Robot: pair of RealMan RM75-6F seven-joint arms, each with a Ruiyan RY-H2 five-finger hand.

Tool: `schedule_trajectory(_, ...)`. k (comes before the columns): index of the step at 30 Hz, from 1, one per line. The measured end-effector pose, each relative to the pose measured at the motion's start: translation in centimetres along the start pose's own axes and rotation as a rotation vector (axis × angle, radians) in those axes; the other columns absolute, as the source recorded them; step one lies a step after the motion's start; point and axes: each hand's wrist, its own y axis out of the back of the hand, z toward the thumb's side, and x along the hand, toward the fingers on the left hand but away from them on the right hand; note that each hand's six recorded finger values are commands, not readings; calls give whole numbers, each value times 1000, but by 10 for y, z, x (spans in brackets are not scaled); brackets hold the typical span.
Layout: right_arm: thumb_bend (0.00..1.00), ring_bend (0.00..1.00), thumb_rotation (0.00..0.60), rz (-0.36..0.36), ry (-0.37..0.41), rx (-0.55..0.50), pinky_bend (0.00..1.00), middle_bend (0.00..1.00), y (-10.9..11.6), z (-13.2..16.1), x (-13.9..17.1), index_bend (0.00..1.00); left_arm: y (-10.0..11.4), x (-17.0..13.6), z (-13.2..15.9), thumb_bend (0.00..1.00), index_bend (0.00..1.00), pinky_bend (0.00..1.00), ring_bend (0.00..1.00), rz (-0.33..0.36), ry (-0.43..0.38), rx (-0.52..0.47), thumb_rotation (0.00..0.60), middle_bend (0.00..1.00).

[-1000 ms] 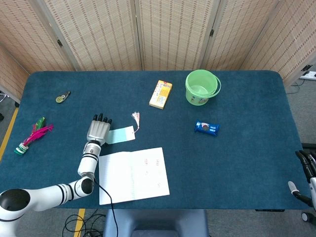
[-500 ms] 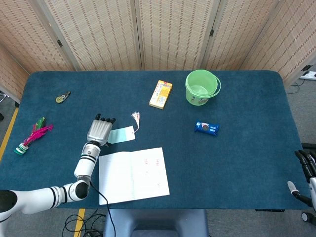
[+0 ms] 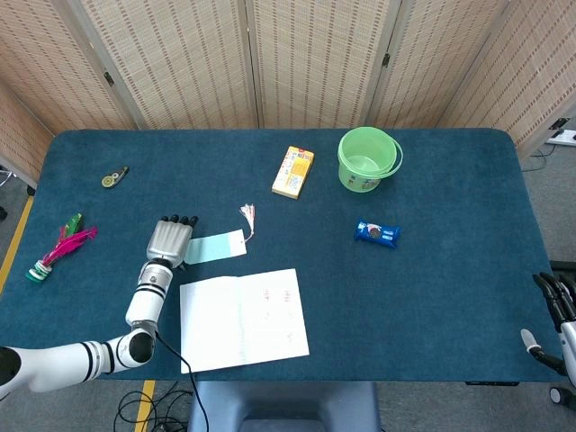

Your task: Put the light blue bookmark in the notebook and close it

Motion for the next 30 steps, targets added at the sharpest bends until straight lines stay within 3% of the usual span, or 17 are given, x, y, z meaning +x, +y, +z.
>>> schedule_trajectory(11, 256, 51, 600, 0, -7, 4, 75, 106, 1, 0, 1, 65, -20, 8, 12, 126, 191, 199, 132, -54, 16, -27, 600, 159)
schedule_trajectory(19, 256, 51, 600, 1, -15, 7, 75, 106, 1, -2, 2, 65, -22, 14, 11, 233, 233, 195, 117, -84, 50, -13, 510, 155)
schedule_trajectory(30, 256, 51, 600, 3, -22, 6, 75, 106, 0, -5, 2, 65, -25, 18, 11, 251, 256, 193, 113, -113, 72, -15, 498, 154)
